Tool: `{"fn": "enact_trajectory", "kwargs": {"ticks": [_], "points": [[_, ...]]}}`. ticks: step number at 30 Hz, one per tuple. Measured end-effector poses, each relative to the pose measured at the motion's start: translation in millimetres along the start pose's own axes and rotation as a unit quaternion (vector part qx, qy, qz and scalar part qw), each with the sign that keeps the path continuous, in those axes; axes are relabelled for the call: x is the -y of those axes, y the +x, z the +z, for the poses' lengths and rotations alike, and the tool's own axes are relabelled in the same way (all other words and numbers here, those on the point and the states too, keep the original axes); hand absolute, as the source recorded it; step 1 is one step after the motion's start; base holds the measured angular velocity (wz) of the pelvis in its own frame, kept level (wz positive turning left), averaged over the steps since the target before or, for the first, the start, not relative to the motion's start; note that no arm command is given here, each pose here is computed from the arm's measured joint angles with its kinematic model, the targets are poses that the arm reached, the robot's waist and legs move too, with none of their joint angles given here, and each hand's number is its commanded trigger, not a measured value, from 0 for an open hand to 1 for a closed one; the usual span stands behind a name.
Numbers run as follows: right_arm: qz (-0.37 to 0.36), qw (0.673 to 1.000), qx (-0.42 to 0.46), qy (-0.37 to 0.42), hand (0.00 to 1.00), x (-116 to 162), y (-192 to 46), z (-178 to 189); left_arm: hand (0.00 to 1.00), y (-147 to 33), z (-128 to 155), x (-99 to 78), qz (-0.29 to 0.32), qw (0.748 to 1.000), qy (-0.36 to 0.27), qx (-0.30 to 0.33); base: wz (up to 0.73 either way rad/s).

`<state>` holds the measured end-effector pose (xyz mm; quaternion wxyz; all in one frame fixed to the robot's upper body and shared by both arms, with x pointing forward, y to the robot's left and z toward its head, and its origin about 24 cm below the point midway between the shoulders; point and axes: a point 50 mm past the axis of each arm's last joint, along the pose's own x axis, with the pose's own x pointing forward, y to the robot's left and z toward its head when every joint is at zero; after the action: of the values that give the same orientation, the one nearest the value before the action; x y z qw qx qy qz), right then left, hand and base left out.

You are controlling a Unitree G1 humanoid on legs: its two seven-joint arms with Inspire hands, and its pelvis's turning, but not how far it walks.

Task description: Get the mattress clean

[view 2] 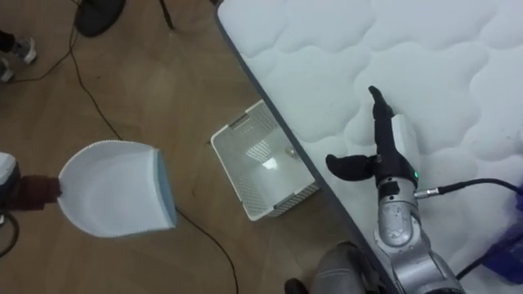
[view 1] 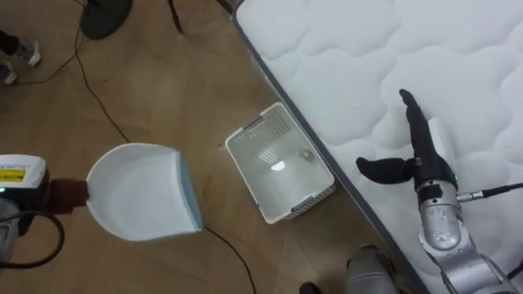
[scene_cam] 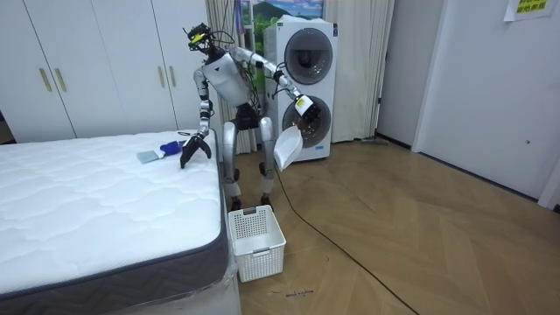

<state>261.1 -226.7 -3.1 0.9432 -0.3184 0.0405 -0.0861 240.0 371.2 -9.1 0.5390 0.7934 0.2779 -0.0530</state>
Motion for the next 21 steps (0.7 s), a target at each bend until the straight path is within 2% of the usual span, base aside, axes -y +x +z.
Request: {"fn": "enact_trajectory", "kwargs": {"ticks": [7,13,16,21], "points": [[-0.014,1.000,0.001,0.011,0.00,4,0,1,1.00,-0.3,0,1.4,-0.005,1.000,-0.021,-0.005,0.00],[-0.031,0.999,0.002,0.017,0.00,12,-9,-4,1.00,1.3,4,-7.8,0.032,0.996,-0.083,-0.004,-0.03],[-0.035,0.999,-0.002,0.022,0.00,11,-11,-6,1.00,4.0,12,-24.0,0.076,0.991,-0.114,0.012,-0.09],[-0.045,0.998,-0.043,0.017,0.00,16,-24,-26,1.00,2.1,50,-52.6,0.150,0.972,-0.159,0.085,-0.12]]}}
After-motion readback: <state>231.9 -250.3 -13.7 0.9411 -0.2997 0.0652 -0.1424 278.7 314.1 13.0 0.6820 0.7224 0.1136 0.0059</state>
